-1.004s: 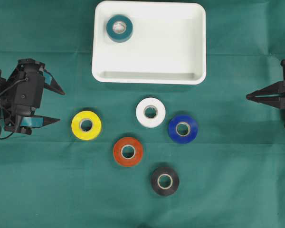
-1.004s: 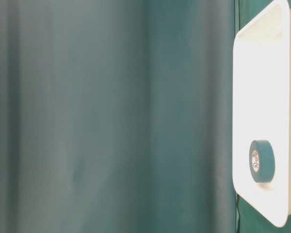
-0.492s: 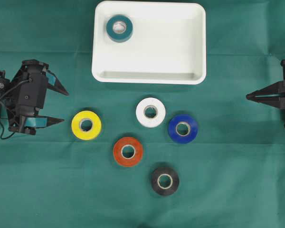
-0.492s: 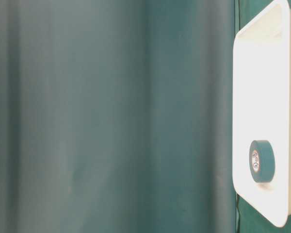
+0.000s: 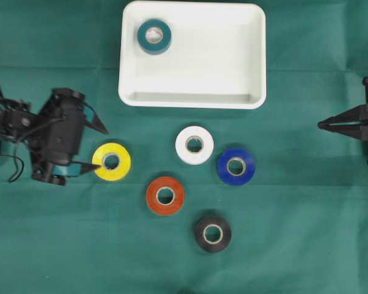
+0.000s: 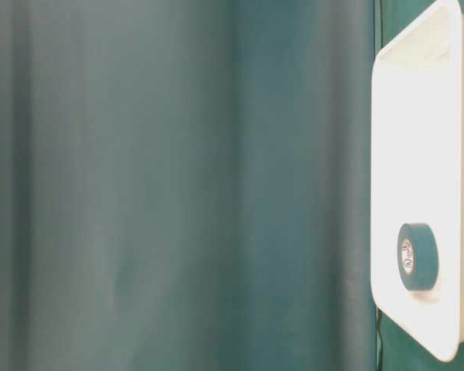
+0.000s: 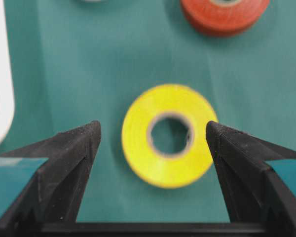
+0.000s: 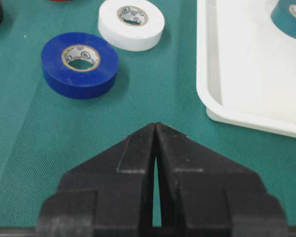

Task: Put the tape into the white case with the left arm.
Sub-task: 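Reach the left gripper past the yellow roll to the red roll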

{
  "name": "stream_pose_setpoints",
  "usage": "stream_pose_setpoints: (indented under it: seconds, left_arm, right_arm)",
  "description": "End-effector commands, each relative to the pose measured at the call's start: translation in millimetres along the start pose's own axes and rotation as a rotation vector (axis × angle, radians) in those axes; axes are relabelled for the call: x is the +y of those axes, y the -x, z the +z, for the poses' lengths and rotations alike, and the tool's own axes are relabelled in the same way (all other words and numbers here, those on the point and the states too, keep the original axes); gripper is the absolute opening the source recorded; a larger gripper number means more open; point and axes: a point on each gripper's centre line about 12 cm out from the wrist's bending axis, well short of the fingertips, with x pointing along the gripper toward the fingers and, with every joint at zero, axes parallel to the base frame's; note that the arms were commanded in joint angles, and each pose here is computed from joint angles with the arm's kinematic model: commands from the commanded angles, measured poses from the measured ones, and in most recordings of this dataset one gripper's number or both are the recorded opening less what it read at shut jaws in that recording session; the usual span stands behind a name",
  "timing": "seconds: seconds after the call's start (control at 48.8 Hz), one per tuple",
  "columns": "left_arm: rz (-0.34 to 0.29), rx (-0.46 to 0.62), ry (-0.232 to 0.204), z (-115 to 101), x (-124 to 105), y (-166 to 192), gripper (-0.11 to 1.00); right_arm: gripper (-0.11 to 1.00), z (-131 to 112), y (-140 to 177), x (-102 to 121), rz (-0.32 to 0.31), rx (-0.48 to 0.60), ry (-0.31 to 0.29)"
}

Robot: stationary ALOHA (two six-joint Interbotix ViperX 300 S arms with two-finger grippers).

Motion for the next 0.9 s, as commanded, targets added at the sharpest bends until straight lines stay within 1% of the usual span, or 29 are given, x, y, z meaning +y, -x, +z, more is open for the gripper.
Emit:
stream_pose_setpoints:
  seconds: [0.0, 0.389, 0.738, 0.881]
  left_arm:
    - [-0.004, -0.028, -0.004, 20.8, -0.6, -6.6, 0.84]
    - [-0.021, -0.002, -0.013, 54.4, -5.0, -49.1, 0.84]
    - [-0.041, 0.013, -0.032, 71.9, -14.2, -79.5, 0.84]
    - [-0.041, 0.024, -0.032, 74.3, -14.4, -89.4, 0.84]
  right_arm:
    - [-0.09, 5.6, -0.7, -0.2, 0.0, -0.017, 0.002]
    - [-0.09, 4.9, -0.7, -0.4, -0.002, -0.015, 0.001]
    - [-0.09, 5.6, -0.7, -0.5, -0.002, -0.017, 0.001]
    - [-0.09, 5.0, -0.7, -0.2, 0.0, -0.015, 0.002]
